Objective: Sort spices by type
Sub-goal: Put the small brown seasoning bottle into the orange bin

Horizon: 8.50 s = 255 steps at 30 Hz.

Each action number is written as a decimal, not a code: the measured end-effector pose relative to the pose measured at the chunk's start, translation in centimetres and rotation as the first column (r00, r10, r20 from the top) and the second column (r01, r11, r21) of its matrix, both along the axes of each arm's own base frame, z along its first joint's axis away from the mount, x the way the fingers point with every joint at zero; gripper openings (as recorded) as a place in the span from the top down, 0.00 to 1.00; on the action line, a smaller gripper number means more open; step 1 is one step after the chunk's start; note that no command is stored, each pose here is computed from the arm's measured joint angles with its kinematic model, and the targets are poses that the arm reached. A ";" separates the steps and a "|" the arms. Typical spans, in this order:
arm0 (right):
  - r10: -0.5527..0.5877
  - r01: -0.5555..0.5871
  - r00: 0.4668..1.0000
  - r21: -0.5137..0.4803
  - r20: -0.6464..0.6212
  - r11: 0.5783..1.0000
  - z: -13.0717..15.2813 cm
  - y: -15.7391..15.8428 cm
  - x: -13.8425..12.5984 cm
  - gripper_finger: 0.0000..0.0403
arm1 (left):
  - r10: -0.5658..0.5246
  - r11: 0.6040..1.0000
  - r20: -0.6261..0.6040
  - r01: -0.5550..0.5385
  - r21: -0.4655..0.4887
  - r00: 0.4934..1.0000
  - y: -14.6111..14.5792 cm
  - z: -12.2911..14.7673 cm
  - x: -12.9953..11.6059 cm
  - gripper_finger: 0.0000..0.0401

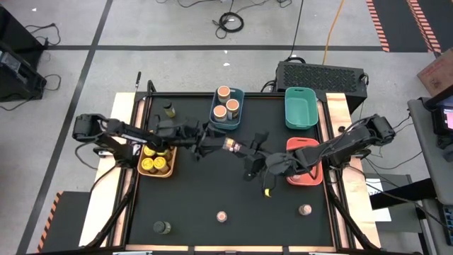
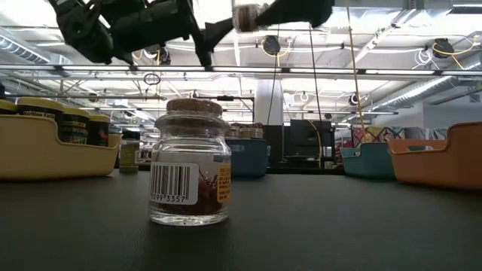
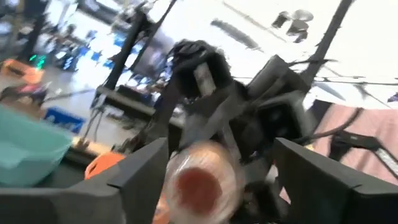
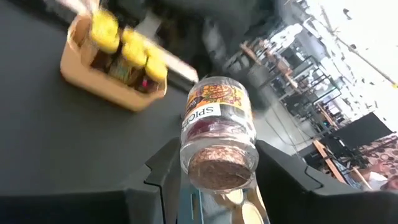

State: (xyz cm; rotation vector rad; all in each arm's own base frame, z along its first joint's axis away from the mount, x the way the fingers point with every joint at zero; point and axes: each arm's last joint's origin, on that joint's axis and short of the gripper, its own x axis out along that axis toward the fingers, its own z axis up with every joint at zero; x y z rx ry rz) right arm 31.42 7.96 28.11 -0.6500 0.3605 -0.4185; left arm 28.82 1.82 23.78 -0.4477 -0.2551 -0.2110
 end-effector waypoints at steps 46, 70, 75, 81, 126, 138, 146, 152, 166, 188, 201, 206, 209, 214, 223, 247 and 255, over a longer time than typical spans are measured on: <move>0.125 0.791 0.431 0.441 -0.894 0.423 -5.8 -8.1 -13.8 0.60 | 0.387 0.857 -0.169 -0.286 0.429 0.906 4.3 2.7 -4.7 0.20; 0.209 0.815 0.347 0.405 -0.914 0.414 -9.7 -9.2 -10.6 0.46 | 0.440 0.796 -0.094 -0.340 0.501 0.893 4.4 3.2 -4.8 0.20; 0.206 0.817 0.349 0.404 -0.914 0.411 -9.7 -9.2 -10.6 0.35 | 0.440 0.796 -0.094 -0.340 0.501 0.893 4.4 3.2 -4.8 0.20; 0.206 0.825 0.332 0.390 -0.920 0.409 -8.9 -9.2 -10.5 0.28 | 0.440 0.796 -0.094 -0.340 0.501 0.893 4.4 3.2 -4.8 0.20; 0.022 0.896 0.432 0.426 -0.901 -0.126 -3.5 9.3 -12.6 0.29 | 0.096 0.785 -0.155 0.020 0.619 0.983 3.7 3.6 -3.3 0.20; 0.005 0.914 0.395 0.393 -0.919 -0.099 -6.3 9.9 -14.2 0.29 | 0.090 0.762 -0.233 0.083 0.642 0.968 4.8 2.2 0.8 0.20; 0.006 0.920 0.385 0.384 -0.923 -0.074 -8.5 9.4 -14.7 0.29 | 0.089 0.766 -0.253 0.096 0.635 0.963 4.8 2.1 0.9 0.20; 0.018 0.914 0.399 0.396 -0.917 -0.086 -10.0 9.1 -14.9 0.29 | 0.089 0.766 -0.253 0.096 0.635 0.963 4.8 2.1 0.9 0.20; 0.013 0.920 0.387 0.385 -0.922 -0.076 -10.9 8.8 -15.3 0.45 | 0.089 0.766 -0.256 0.098 0.635 0.963 4.8 2.0 0.9 0.20; -0.004 0.900 0.427 0.426 -0.904 -0.089 -2.4 7.7 -11.7 0.60 | 0.118 0.754 -0.262 0.085 0.651 0.958 5.6 1.9 0.6 0.20; -0.072 0.904 0.428 0.427 -0.901 0.040 0.8 1.5 -9.4 0.60 | 0.118 0.755 -0.262 0.085 0.650 0.958 5.6 1.9 0.6 0.20; -0.064 0.879 0.467 0.455 -0.882 0.145 0.9 -1.1 -8.6 0.60 | 0.118 0.755 -0.262 0.085 0.650 0.958 5.6 1.9 0.6 0.20; -0.069 0.868 0.482 0.465 -0.873 0.174 1.3 -2.5 -8.7 0.60 | 0.118 0.755 -0.263 0.085 0.650 0.958 5.6 1.9 0.6 0.20; -0.113 0.878 0.464 0.440 -0.878 0.187 2.2 -4.4 -9.8 0.60 | 0.119 0.755 -0.262 0.084 0.650 0.958 5.6 1.9 0.6 0.20; -0.188 0.880 0.474 0.458 -0.860 0.125 2.9 -7.4 -12.3 0.60 | 0.120 0.756 -0.265 0.085 0.649 0.957 5.7 1.9 0.6 0.20; -0.182 0.893 0.442 0.450 -0.878 -0.004 -3.7 -10.0 -16.4 0.60 | 0.124 0.745 -0.284 0.100 0.660 0.951 5.7 1.6 0.6 0.20; -0.191 0.884 0.457 0.468 -0.869 -0.012 -4.6 -10.3 -16.3 0.60 | 0.124 0.745 -0.284 0.100 0.660 0.951 5.7 1.6 0.6 0.20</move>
